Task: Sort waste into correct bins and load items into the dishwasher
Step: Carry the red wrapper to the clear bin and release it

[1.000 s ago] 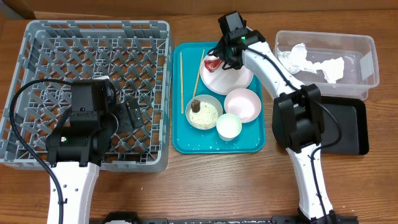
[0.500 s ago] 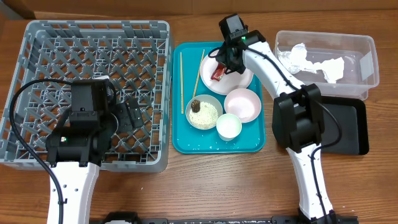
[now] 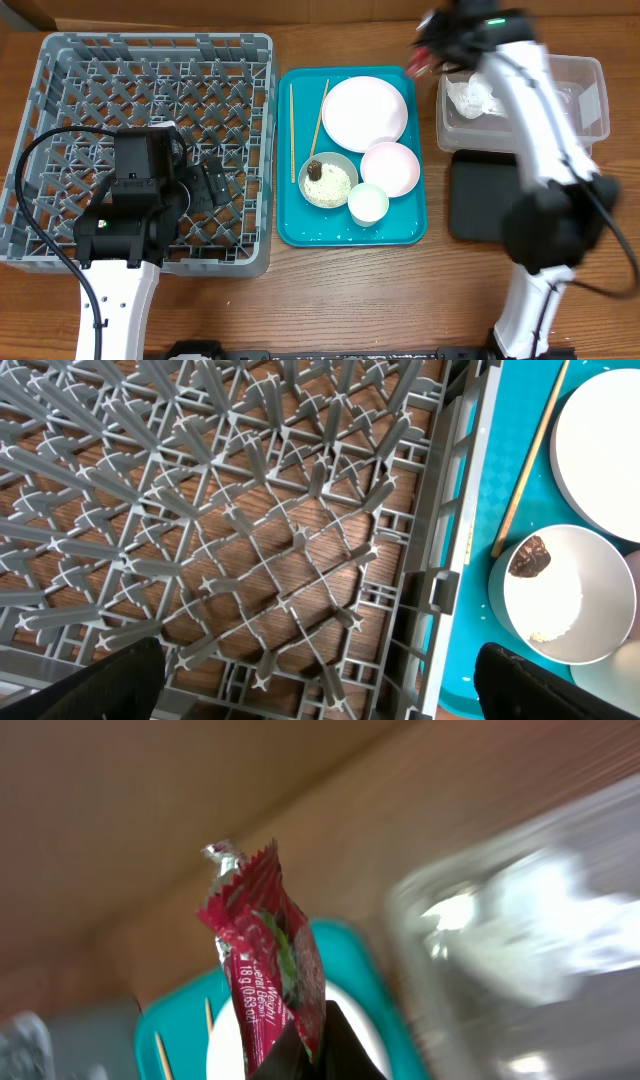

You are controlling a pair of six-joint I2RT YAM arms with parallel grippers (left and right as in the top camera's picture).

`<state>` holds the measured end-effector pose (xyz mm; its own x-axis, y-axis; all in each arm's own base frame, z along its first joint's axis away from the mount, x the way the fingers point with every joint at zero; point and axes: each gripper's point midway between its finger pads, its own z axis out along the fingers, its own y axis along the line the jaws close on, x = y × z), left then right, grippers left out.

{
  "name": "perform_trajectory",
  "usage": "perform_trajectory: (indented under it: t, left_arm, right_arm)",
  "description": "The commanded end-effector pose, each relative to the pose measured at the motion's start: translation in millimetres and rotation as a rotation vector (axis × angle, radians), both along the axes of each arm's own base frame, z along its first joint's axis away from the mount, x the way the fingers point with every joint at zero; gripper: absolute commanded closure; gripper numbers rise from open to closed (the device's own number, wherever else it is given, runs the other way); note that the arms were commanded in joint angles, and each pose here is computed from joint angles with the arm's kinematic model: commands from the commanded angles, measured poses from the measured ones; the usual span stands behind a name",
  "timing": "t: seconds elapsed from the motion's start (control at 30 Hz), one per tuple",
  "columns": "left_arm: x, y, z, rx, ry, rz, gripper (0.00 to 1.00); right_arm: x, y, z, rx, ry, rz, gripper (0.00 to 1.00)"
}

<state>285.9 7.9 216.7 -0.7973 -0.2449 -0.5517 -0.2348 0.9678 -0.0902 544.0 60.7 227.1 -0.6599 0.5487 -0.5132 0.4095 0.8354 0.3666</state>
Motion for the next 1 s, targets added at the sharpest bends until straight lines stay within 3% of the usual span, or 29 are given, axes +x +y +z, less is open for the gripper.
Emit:
perform_trajectory:
  t: [0.0,0.17,0.27,0.37,0.43,0.47,0.53,0.57,0.73,0.97]
  left_arm:
    - [3.9,-0.9,9.3,-0.018,-0.028,0.008,0.0]
    - [3.8,-0.9,9.2,-0.018,-0.028,0.008,0.0]
    - [3.9,-0.9,9.3,-0.018,-0.028,0.008,0.0]
    - [3.9,-0.9,9.3,-0.018,-0.028,0.008,0.0]
    - [3.9,-0.9,9.3,-0.018,-0.028,0.008,0.0]
    - [3.8,-0.9,9.2,-0.018,-0.028,0.008,0.0]
    - [3.8,-0.9,9.2,-0.018,-0.028,0.008,0.0]
    - [3.8,-0.9,9.2,-0.018,-0.028,0.008,0.0]
    - [3.8,-0.9,9.2,-0.017,-0.028,0.008,0.0]
    - [3.7,-0.9,9.1,-0.017,-0.027,0.008,0.0]
  right_arm:
    - [-5.9,-66.0,13.9,-0.015,-0.006,-0.139,0.96]
    - [-27.5,-140.3,-22.8,0.043,0.134,-0.358,0.96]
    - [-33.8,-153.9,-40.8,0.033,0.192,-0.374,0.95]
    - [-39.4,-158.4,-52.6,0.033,0.237,-0.382,0.79]
    - [-42.2,-158.2,-56.1,0.03,0.255,-0.38,0.78]
    - [-42.1,-157.3,-56.2,0.022,0.257,-0.355,0.71]
    - [-42.4,-156.2,-54.9,-0.005,0.259,-0.3,0.39]
    - [-44.3,-156.0,-54.9,-0.016,0.267,-0.282,0.33]
    - [-63.2,-146.9,-40.9,0.0,0.299,-0.183,0.27]
    - [-101.3,-130.8,18.1,-0.015,0.242,-0.008,0.24]
